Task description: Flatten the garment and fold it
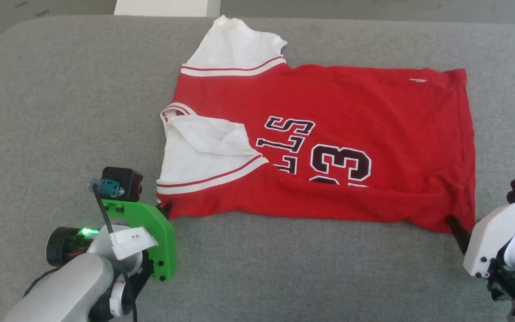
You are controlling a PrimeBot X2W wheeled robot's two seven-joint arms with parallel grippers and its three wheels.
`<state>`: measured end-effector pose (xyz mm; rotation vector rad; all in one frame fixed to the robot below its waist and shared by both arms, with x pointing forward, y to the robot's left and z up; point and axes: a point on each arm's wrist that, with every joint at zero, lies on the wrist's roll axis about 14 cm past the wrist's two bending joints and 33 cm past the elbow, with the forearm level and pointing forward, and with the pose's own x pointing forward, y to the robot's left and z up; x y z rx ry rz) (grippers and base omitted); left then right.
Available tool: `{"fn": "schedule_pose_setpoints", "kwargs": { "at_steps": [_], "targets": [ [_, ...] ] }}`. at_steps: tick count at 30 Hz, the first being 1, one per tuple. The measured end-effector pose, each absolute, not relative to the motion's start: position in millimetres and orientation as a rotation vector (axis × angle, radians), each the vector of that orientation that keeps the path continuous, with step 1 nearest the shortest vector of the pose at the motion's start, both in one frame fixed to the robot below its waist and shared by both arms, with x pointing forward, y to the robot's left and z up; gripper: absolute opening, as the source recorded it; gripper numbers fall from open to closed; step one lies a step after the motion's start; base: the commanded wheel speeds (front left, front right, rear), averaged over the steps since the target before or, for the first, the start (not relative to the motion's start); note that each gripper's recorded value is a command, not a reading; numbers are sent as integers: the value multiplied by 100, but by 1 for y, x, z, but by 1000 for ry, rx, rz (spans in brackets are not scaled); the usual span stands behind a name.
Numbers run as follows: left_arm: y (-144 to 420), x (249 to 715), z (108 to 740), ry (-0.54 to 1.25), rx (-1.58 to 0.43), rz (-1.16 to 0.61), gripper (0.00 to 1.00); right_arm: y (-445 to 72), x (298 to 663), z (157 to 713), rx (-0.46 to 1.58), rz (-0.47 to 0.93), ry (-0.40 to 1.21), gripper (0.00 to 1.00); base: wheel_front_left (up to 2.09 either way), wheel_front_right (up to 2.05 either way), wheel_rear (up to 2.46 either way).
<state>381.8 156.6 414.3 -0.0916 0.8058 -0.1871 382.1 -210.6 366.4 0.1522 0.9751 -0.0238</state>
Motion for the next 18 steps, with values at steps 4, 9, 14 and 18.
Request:
{"fn": "schedule_pose_setpoints", "kwargs": {
  "at_steps": [4, 9, 14, 18],
  "targets": [
    [163, 380, 407, 830, -83, -172, 0, -206, 386, 360, 148, -8, 997, 100, 0, 0, 0],
    [168, 377, 401, 853, -78, -164, 0, -205, 390, 358, 135, 2, 1001, 0, 0, 0, 0],
    [170, 375, 404, 847, -71, -166, 0, -201, 390, 367, 138, 14, 981, 0, 0, 0, 0],
    [173, 371, 410, 833, -65, -159, 0, -198, 382, 378, 142, 42, 980, 0, 0, 0, 0]
  ]
}}
